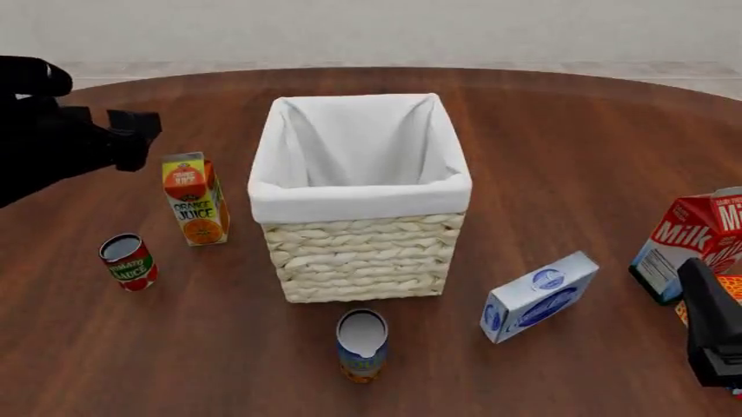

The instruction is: Pick up the orange juice, and put it in the basket.

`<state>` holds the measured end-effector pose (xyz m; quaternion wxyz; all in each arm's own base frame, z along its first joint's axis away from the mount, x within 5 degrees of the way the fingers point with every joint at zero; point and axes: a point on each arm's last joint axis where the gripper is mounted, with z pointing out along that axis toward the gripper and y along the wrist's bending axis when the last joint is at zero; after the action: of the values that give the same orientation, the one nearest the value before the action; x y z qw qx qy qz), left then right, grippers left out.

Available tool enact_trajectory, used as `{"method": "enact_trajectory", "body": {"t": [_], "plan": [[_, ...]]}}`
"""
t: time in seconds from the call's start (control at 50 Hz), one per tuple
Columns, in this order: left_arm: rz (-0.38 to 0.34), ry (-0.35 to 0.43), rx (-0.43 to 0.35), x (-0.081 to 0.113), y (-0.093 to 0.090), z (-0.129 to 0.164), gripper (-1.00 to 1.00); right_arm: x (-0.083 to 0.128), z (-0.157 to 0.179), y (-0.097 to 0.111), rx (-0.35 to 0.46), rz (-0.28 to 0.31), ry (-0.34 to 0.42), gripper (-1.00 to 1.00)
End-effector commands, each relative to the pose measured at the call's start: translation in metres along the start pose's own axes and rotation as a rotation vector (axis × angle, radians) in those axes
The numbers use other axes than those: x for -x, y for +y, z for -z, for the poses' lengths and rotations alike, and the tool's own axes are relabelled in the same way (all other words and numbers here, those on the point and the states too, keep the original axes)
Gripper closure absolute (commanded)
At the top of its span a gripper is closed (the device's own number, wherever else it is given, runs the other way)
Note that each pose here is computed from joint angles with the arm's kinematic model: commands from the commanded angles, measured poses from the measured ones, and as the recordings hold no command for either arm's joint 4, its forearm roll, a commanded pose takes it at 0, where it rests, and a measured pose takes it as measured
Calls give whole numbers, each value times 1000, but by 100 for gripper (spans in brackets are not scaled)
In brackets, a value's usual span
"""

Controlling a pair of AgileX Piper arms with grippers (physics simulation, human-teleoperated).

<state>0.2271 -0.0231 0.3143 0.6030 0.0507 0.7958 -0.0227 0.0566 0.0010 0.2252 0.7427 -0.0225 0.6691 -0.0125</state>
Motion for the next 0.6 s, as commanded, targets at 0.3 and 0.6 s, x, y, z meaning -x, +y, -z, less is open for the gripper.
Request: {"method": "enact_trajectory", "body": {"t": [0.3, 0.6], "plan": [[-12, 102, -1, -9, 0, -28, -100, -4, 2, 0, 3, 10, 0, -100], [-24, 126, 11, -5, 4, -37, -100, -3, 2, 0, 4, 11, -2, -100]]}}
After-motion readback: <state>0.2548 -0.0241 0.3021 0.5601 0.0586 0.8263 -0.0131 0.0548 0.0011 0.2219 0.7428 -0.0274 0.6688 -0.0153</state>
